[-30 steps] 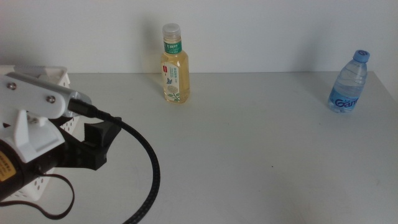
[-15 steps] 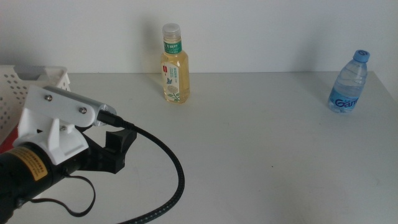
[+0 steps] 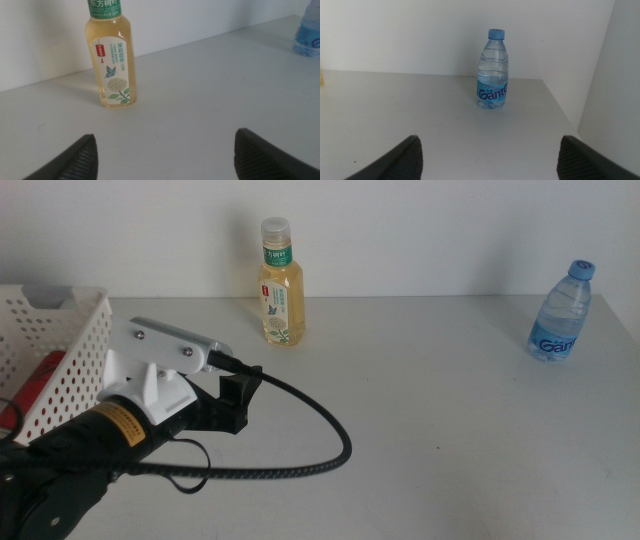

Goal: Use arms to grab the bottles and put them into the dustbin to the left of the table.

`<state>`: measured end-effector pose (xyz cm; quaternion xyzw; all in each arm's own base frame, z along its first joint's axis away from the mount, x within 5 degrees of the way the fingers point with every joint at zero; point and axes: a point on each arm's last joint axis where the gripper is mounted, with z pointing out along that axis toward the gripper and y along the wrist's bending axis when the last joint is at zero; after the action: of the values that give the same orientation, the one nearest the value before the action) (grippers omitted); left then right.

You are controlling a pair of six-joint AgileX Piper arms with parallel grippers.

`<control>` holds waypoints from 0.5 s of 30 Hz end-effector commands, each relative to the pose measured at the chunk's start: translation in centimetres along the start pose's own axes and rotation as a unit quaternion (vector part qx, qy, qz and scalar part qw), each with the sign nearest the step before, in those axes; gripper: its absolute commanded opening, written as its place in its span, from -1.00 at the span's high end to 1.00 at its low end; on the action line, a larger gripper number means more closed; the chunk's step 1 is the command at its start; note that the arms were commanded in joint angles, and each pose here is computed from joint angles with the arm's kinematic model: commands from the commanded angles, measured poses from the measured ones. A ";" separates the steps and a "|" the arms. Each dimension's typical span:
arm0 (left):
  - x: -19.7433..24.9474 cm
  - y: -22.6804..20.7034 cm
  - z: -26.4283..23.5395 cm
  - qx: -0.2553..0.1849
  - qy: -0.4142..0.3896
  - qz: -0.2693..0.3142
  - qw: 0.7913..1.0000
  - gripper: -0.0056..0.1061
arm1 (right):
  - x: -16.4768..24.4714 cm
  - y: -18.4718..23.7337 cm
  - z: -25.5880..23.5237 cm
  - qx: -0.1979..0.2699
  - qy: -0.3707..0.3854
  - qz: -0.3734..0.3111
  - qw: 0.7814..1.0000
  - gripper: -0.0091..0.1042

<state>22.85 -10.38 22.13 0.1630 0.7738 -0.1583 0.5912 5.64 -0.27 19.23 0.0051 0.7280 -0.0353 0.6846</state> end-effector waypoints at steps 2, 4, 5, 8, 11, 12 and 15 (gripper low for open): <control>-1.8 0.1 2.2 -0.003 -0.066 -0.026 0.997 -0.77 | -1.0 -0.2 -0.3 0.010 -0.050 -0.009 0.999 -0.49; -1.9 0.3 3.9 -0.007 -0.053 -0.026 0.998 -0.77 | -1.0 -0.2 -0.3 0.010 -0.050 -0.009 0.999 -0.49; -2.2 0.4 4.7 -0.008 -0.055 -0.021 0.998 -0.77 | -1.0 -0.2 -0.3 0.010 -0.050 -0.009 0.999 -0.49; -2.6 1.2 7.0 -0.014 -0.056 -0.003 0.998 -0.77 | -1.0 -0.2 -0.3 0.010 -0.050 -0.009 0.999 -0.49; -3.1 2.4 9.1 -0.013 -0.061 -0.002 0.998 -0.77 | -1.0 -0.2 -0.3 0.010 -0.050 -0.009 0.999 -0.49; -3.4 2.8 9.8 -0.009 -0.063 0.001 0.998 -0.77 | -1.0 -0.2 -0.3 0.010 -0.050 -0.009 0.999 -0.49; -4.1 3.9 11.9 0.012 -0.068 0.011 0.998 -0.77 | -1.0 -0.2 -0.3 0.010 -0.050 -0.009 0.999 -0.49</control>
<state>34.75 -12.14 19.81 0.1660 0.7776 -0.1450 0.5889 5.64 -0.27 19.23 0.0051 0.7280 -0.0353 0.6846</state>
